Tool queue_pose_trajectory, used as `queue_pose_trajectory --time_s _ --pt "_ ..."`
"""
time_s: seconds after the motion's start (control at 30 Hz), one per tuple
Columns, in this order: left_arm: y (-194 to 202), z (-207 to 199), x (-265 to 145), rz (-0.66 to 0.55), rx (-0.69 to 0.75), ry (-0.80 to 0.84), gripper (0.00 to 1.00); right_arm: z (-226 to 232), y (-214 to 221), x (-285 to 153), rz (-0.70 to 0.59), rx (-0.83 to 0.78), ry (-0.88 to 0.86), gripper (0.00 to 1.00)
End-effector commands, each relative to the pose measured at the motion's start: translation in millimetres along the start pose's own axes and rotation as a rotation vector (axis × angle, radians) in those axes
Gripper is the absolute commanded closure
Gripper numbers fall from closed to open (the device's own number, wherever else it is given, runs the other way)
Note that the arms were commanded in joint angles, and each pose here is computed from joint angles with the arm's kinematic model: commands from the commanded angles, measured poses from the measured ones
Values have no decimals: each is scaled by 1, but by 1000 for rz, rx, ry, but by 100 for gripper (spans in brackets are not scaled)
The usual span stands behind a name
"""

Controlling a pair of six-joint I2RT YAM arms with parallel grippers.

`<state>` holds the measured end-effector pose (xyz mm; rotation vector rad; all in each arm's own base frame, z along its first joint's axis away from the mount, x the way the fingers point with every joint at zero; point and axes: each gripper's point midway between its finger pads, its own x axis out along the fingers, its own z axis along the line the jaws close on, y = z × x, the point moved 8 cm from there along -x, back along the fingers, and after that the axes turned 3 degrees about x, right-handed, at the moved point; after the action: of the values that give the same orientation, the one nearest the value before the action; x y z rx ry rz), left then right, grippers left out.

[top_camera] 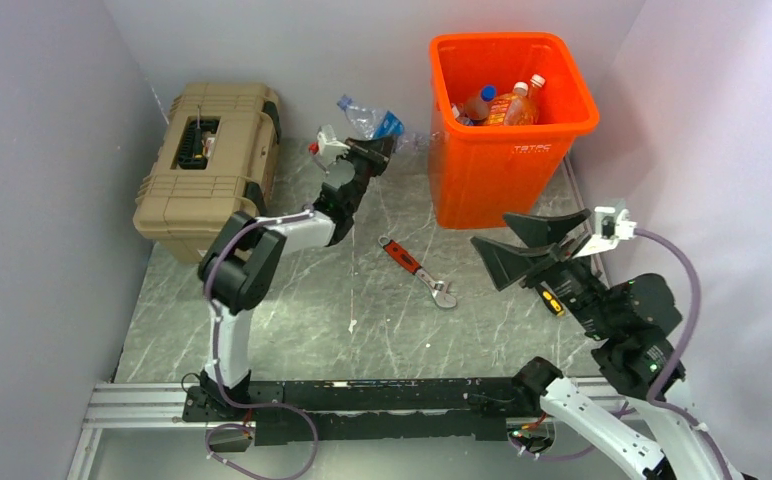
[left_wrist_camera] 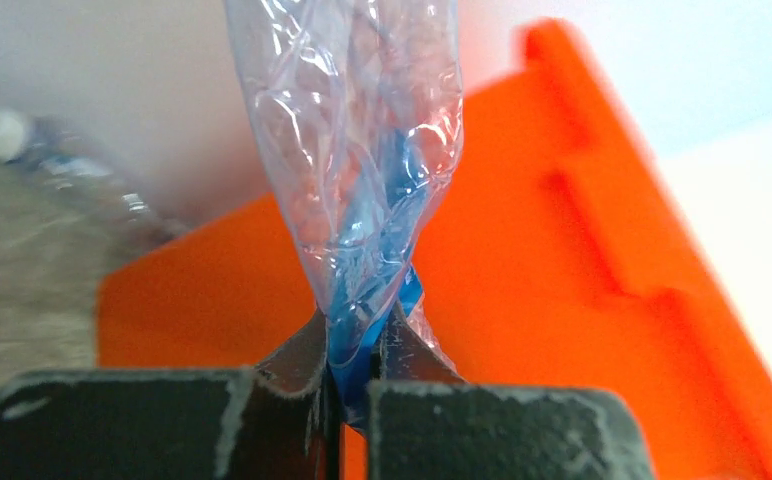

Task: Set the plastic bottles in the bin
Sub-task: Pick up the plastic bottle from the corner of the board, then place the plastic bottle in the trash bin.

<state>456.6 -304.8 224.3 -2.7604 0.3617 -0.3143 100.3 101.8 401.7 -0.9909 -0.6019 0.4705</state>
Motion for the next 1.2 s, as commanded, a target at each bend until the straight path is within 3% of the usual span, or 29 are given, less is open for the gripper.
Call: queue_pose_trajectory --time_s 0.0,0.07,0.27,0.4,0.53,0.77,1.0,1.17 --pt "-17 -99 -39 79 205 245 100 20 -38 -1 -53 -45 -57 2" --pt "-11 -123 -64 167 291 265 100 28 -53 0 -67 -57 -78 2" --pt "-16 -165 -136 426 763 448 100 46 -82 16 -27 -96 -128 1" --pt "-37 -187 -192 590 945 648 100 56 -86 31 -1 -135 -223 1" --pt "-52 -190 -240 734 1040 766 100 55 -84 46 7 -171 -239 1" --pt "-73 -174 -284 717 1187 854 100 48 -54 73 13 -140 -306 1" --pt "-77 -178 -291 746 1181 849 100 65 -49 97 70 -103 -477 2" --pt "-77 -175 -292 732 1178 839 100 62 -33 116 146 -104 -425 2"
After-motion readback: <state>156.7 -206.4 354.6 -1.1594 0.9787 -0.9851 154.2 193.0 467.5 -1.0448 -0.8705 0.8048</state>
